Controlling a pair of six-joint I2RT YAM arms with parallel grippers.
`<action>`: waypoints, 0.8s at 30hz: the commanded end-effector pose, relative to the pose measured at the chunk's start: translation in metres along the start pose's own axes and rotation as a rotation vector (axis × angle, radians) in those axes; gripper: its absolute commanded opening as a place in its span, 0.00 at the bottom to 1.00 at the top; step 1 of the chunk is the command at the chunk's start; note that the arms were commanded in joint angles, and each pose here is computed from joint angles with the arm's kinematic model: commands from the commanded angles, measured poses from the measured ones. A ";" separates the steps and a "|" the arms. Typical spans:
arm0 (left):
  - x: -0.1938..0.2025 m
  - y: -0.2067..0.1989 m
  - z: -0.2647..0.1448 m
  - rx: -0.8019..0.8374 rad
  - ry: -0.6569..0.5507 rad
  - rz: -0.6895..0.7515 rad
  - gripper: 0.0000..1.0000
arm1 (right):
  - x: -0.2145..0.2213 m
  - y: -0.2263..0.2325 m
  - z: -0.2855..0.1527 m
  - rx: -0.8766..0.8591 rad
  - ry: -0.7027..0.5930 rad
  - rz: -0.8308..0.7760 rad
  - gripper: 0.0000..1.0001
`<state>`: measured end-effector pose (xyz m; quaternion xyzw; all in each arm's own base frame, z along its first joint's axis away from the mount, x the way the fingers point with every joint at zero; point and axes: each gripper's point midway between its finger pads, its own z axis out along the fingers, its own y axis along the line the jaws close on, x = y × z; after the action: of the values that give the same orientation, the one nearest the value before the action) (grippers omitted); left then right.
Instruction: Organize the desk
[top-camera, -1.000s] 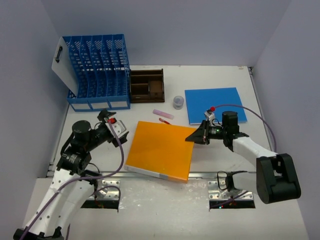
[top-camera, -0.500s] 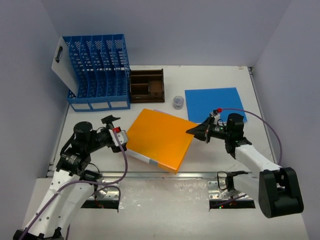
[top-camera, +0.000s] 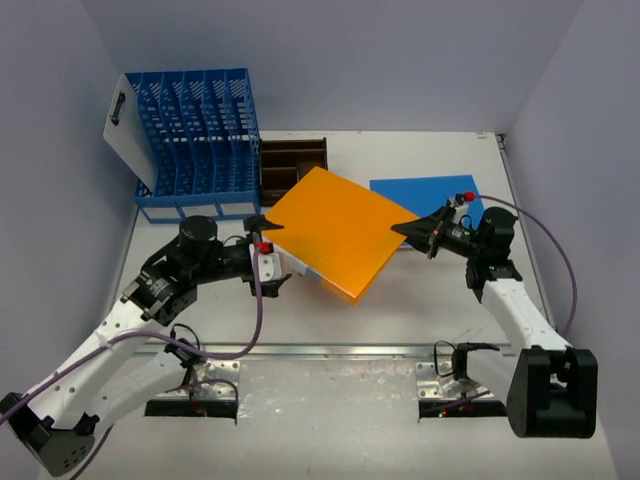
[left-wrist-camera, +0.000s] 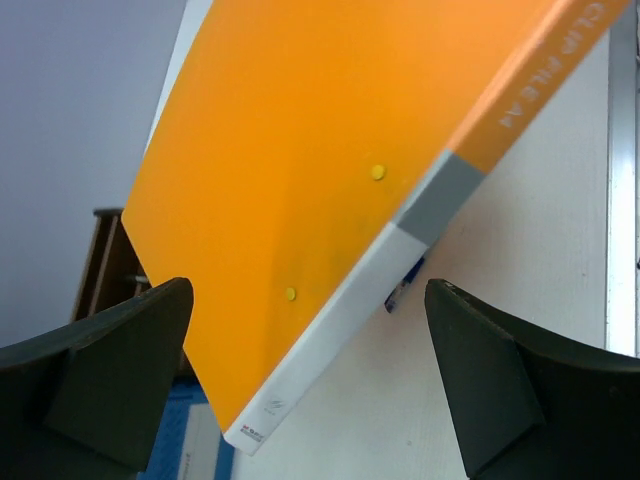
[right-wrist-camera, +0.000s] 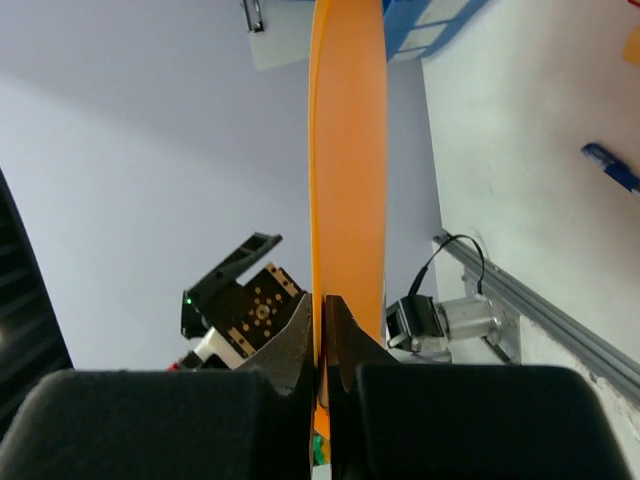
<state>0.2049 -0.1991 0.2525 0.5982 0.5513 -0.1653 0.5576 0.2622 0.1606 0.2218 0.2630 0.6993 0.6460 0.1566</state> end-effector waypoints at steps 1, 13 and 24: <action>-0.039 0.008 -0.006 -0.041 -0.082 0.201 1.00 | -0.003 0.039 -0.005 -0.069 -0.009 -0.064 0.01; -0.023 0.007 0.003 -0.197 -0.056 0.528 0.99 | -0.008 0.048 -0.007 -0.043 -0.025 -0.017 0.01; -0.042 -0.043 0.035 -0.056 -0.116 0.505 0.98 | -0.018 0.067 -0.005 -0.050 -0.045 -0.025 0.01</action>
<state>0.1720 -0.2564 0.2476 0.7030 0.3661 -0.0429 0.6082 0.2773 0.1508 0.2581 0.2826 0.6925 0.6438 0.1615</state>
